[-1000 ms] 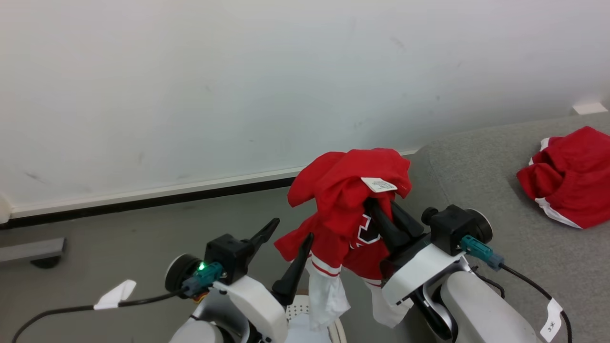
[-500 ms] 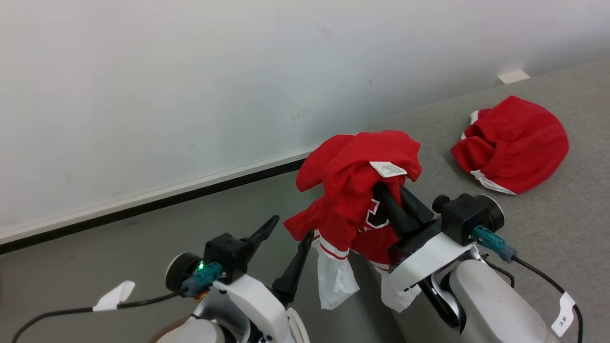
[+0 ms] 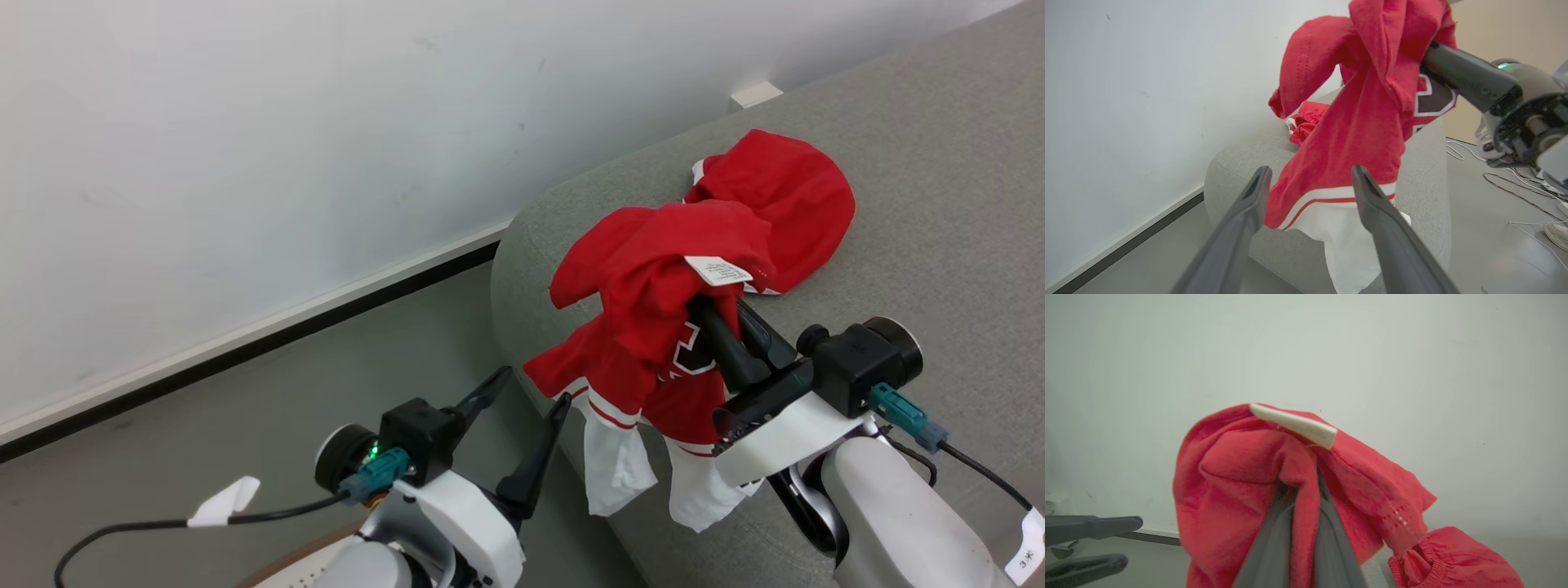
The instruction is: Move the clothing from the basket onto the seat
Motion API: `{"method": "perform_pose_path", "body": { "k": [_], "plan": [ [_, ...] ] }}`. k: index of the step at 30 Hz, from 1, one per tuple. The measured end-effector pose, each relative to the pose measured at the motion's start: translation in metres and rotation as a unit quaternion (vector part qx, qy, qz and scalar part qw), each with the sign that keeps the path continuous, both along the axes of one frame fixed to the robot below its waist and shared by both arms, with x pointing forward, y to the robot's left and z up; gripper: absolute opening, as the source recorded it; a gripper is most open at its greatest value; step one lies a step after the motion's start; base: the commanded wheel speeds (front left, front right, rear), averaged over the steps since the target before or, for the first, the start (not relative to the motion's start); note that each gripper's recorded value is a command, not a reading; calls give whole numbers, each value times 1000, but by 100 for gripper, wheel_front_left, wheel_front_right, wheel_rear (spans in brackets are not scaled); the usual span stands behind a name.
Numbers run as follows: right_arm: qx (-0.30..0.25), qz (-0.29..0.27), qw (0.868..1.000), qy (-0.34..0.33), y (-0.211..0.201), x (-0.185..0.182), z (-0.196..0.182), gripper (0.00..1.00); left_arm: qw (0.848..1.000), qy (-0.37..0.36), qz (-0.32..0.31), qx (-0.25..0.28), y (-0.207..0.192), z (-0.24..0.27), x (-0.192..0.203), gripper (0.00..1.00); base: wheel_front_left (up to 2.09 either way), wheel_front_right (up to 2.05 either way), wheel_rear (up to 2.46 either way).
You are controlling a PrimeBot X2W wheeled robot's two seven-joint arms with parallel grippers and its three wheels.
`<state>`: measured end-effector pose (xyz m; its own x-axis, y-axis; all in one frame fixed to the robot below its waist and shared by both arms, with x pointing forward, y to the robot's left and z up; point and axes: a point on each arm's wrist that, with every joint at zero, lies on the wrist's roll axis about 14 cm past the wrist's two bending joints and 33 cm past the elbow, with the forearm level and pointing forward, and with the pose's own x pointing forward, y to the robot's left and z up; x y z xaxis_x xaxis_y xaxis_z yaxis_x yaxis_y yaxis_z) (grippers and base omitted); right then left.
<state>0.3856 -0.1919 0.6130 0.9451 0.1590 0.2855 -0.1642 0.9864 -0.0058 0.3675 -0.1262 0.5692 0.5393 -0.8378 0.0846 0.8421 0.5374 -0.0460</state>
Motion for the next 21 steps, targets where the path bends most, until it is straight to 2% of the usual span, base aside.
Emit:
{"method": "perform_pose_path", "body": {
  "k": [12,21],
  "plan": [
    [5,-36,999,2,-29,3,-2,0,1000,3,-24,-9,-16,1,0,100,0,0,0],
    [-12,-89,996,-27,-74,60,25,0,1000,16,-13,-12,-10,-14,39,100,0,0,0]
  ]
}}
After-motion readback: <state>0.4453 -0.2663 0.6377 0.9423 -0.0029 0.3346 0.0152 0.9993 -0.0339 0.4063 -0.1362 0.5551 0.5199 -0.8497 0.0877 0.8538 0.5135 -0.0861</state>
